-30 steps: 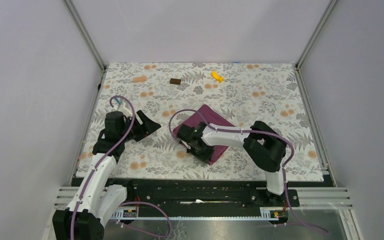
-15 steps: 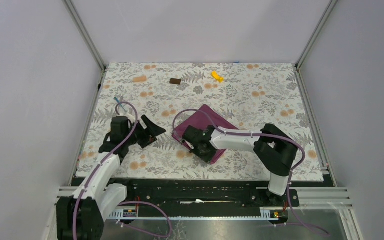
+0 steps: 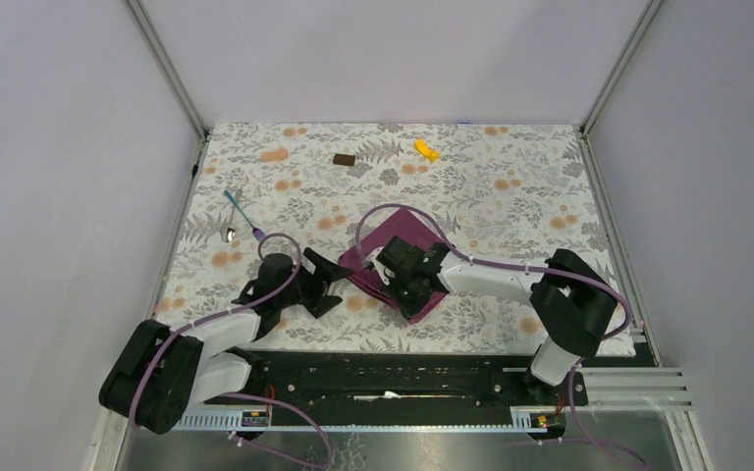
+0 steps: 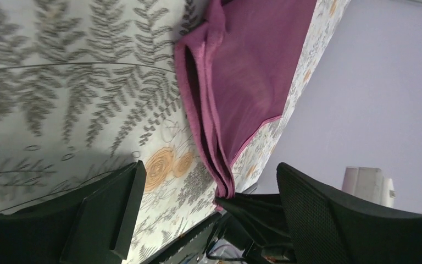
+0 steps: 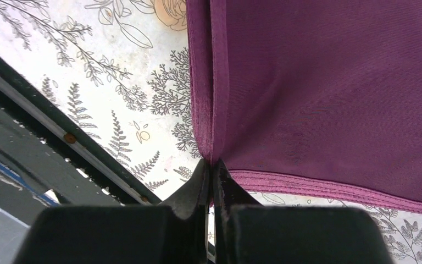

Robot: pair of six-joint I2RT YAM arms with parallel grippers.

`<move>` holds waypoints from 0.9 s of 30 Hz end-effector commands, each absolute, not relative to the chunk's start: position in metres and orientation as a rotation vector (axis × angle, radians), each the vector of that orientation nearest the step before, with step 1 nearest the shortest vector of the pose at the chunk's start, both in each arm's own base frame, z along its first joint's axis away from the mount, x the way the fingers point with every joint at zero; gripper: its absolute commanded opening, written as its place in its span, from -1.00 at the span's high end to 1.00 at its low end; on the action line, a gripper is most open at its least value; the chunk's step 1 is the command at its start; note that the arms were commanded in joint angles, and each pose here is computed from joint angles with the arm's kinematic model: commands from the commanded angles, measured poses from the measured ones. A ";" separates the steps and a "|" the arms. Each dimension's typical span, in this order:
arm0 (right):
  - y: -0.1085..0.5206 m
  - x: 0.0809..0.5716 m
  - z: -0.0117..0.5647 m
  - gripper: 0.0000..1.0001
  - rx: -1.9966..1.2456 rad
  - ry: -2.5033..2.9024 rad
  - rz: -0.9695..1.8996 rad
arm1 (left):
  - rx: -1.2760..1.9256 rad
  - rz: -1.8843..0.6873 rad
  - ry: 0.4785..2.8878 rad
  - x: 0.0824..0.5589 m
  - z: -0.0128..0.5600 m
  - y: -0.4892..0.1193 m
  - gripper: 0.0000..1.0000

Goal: Fold the napkin into a case and place the utensils inside
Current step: Pick up the lower triangle-folded napkin from the center of the board.

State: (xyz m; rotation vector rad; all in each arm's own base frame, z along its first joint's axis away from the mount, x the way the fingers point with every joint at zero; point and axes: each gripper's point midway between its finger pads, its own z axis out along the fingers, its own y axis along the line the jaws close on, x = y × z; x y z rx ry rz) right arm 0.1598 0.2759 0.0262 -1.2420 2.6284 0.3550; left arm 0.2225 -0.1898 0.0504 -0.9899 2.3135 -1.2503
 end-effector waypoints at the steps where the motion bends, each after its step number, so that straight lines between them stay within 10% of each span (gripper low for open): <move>1: 0.288 0.165 0.049 1.00 -1.182 2.570 0.486 | -1.086 -1.255 2.062 0.259 0.068 -0.194 -0.86; 27: 0.283 0.172 0.077 1.00 -1.098 2.524 0.620 | -1.237 -1.161 2.042 0.268 0.014 -0.197 -0.36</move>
